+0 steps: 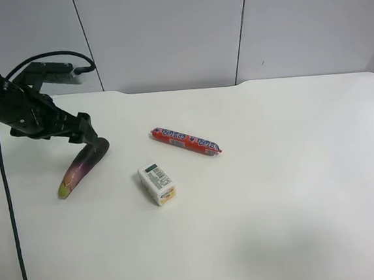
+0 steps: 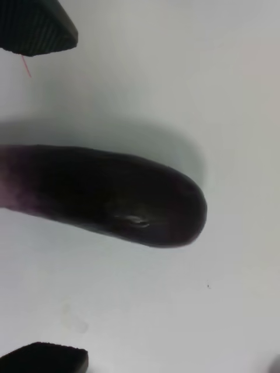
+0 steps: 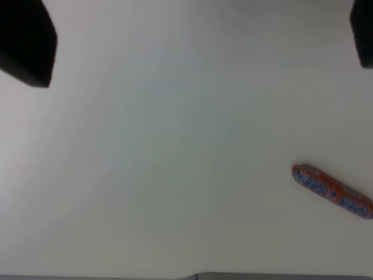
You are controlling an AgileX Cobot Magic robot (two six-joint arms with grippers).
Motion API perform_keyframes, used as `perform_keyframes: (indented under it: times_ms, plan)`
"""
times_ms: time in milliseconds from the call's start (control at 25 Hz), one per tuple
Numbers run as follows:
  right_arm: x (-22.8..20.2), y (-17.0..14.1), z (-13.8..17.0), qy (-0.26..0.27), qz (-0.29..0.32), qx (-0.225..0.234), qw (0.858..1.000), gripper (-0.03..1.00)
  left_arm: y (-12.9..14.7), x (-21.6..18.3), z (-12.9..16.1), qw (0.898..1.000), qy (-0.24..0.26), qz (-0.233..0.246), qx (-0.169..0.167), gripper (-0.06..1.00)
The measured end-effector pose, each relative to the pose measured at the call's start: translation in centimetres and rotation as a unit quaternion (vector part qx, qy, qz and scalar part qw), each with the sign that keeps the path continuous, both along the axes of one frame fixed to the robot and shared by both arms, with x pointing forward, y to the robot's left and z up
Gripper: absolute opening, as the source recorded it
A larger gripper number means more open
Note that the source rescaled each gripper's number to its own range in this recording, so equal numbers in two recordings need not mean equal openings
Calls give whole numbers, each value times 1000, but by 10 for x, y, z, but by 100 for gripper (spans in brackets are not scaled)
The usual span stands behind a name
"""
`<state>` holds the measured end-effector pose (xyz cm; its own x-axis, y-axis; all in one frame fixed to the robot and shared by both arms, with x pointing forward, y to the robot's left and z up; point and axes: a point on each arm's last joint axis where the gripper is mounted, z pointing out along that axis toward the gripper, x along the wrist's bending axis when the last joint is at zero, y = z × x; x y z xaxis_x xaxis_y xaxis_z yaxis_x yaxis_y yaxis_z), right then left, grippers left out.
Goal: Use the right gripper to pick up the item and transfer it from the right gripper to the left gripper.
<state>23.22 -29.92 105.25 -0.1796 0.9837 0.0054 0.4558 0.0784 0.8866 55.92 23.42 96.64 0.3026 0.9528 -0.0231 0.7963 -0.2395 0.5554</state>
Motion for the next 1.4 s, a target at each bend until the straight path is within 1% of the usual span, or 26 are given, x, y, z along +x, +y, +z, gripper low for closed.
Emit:
perform_keyframes:
  times_ms: [80, 200, 320, 360, 480, 560, 640, 720, 800, 880, 960, 1040, 1280, 1400]
  plan:
    - [0, 0, 0, 0, 0, 0, 1000, 100, 1, -7, 15, 1000, -6, -6, -2, 100]
    - [0, 0, 0, 0, 0, 0, 1000, 100, 2, -25, 45, 1000, -15, -17, -8, 100]
    - [0, 0, 0, 0, 0, 0, 1000, 100, 4, -52, 75, 999, -6, -26, -19, 100]
    - [0, 0, 0, 0, 0, 0, 1000, 100, 5, -63, 83, 999, 5, -27, -24, 100]
    - [0, 0, 0, 0, 0, 0, 1000, 100, 9, -99, 110, 999, 27, -19, -44, 100]
    - [0, 0, 0, 0, 0, 0, 1000, 100, 12, -122, 122, 998, 45, -17, -51, 100]
    - [0, 0, 0, 0, 0, 0, 1000, 100, 15, -144, 133, 997, 53, -20, -52, 100]
    - [0, 0, 0, 0, 0, 0, 1000, 100, 19, -166, 144, 997, 47, -22, -52, 100]
    - [0, 0, 0, 0, 0, 0, 1000, 100, 22, -184, 152, 998, 28, -25, -55, 100]
    - [0, 0, 0, 0, 0, 0, 1000, 100, 26, -203, 154, 998, 8, -26, -55, 100]
    - [0, 0, 0, 0, 0, 0, 1000, 100, 30, -221, 149, 998, -3, -27, -54, 100]
    - [0, 0, 0, 0, 0, 0, 1000, 100, 33, -238, 141, 998, -15, -28, -55, 100]
    - [0, 0, 0, 0, 0, 0, 1000, 100, 40, -278, 102, 998, -22, -31, -56, 100]
    - [0, 0, 0, 0, 0, 0, 1000, 100, 43, -292, 91, 997, -42, -32, -60, 100]
